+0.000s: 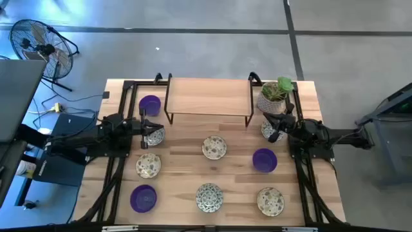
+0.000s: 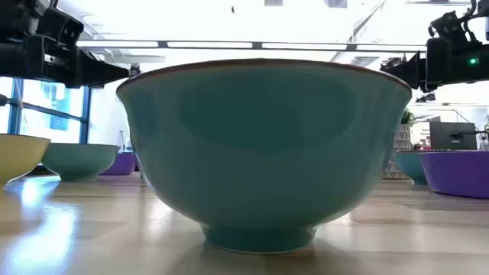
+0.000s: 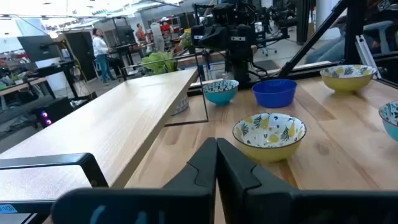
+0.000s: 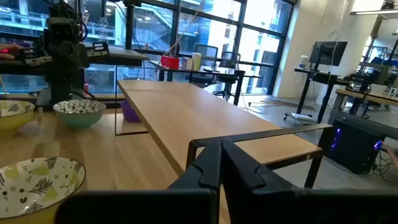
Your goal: Pick & Place Mini bowls
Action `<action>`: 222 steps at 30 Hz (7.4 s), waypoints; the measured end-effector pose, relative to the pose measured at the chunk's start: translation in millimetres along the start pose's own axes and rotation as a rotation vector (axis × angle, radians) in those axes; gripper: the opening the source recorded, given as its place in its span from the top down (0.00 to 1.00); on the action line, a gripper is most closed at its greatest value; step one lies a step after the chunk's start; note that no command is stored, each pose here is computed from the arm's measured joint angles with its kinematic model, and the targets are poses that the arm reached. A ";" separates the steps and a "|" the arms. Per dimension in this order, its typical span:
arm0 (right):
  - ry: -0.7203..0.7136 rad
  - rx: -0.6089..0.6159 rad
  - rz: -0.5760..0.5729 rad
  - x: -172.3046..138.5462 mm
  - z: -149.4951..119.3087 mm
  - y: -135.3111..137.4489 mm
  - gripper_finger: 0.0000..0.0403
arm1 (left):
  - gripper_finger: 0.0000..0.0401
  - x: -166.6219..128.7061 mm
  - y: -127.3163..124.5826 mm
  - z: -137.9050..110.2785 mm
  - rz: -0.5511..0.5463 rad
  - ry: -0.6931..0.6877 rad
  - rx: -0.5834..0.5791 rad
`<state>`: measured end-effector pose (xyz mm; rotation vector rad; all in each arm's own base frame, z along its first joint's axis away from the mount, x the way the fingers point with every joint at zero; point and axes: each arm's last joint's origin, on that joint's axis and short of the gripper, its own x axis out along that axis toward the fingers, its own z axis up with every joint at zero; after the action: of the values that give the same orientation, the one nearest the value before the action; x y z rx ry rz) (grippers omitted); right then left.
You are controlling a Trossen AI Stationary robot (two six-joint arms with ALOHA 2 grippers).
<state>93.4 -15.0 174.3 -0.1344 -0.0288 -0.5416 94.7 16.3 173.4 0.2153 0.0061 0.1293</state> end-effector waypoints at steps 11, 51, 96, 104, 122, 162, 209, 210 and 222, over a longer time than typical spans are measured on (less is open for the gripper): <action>0.000 0.000 0.000 0.0 0.0 0.0 1.00 | 1.00 0.0 0.0 0.0 0.000 0.000 0.000; -0.181 0.367 0.022 -1.5 18.0 -3.3 1.00 | 1.00 0.0 0.1 0.0 0.003 0.000 0.001; 0.227 0.217 0.037 44.1 43.4 34.8 1.00 | 1.00 -0.2 3.9 -0.7 0.129 0.043 0.279; 0.386 0.214 0.084 40.3 57.0 55.9 1.00 | 1.00 -0.2 3.4 -0.9 0.114 0.042 0.304; 0.555 0.224 0.185 17.3 60.0 95.4 1.00 | 1.00 -0.1 2.8 -1.3 0.096 0.042 0.304; 1.360 0.077 -0.196 42.4 14.1 53.3 0.66 | 1.00 0.0 0.5 -0.9 0.018 0.013 0.330; 1.370 0.093 -0.208 54.4 15.6 45.8 0.71 | 1.00 0.0 -0.4 -0.4 -0.013 0.001 0.330; 1.371 0.092 -0.209 54.5 15.4 45.9 0.70 | 1.00 0.0 -0.4 -0.4 -0.013 0.001 0.330; 1.467 -0.011 -0.272 62.5 -5.7 52.9 0.69 | 1.00 0.0 -0.4 -0.4 -0.013 0.000 0.330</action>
<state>174.1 -2.8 166.3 0.2840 1.3996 -0.8062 94.7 16.0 172.9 0.5447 0.0291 0.1147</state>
